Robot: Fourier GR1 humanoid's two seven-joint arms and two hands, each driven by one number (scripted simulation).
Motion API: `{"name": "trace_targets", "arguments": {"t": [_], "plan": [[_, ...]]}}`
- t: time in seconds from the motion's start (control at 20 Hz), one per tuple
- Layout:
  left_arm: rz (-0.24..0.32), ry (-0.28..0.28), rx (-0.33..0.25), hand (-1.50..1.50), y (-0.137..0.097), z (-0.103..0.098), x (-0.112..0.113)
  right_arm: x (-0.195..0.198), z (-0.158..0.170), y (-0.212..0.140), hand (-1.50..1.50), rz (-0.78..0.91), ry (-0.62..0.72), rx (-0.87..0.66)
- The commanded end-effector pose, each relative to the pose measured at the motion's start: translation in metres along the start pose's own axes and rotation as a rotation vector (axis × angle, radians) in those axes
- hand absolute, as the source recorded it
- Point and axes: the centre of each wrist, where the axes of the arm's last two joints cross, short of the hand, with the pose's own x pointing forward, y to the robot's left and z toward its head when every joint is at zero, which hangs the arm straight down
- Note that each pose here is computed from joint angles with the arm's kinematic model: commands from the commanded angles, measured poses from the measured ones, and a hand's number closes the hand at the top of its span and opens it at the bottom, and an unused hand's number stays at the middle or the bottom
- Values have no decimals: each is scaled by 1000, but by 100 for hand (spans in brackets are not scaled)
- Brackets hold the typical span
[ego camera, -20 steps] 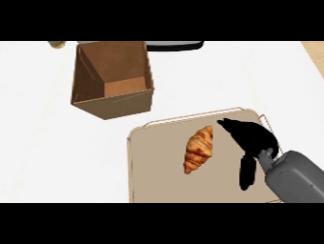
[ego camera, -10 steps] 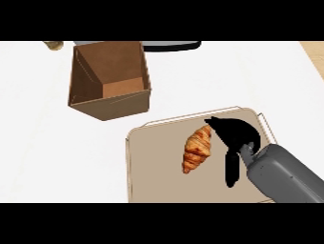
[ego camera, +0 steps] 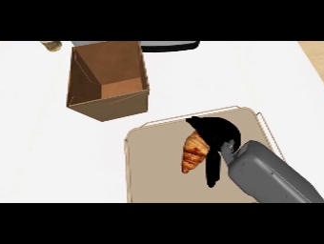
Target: Pick the croissant from the tray and place it in the cardboard box
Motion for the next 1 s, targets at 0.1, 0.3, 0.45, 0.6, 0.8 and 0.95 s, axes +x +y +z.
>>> {"name": "trace_targets", "arguments": {"t": [0.1,0.3,0.45,0.6,0.8,0.95], "plan": [[232,-496,39,0,-3,-11,109,16,-7,4,-150,42,28,45],[226,-509,60,0,0,-9,110,15,-16,11,-150,54,89,85],[240,-490,43,0,2,-10,109,9,-21,14,-150,71,134,85],[235,-487,41,0,-3,-9,102,17,-25,22,-150,71,136,89],[230,-499,49,0,0,-11,104,32,-17,10,150,150,114,-45],[233,-511,39,0,1,-10,107,28,-21,8,150,179,140,-82]]}}
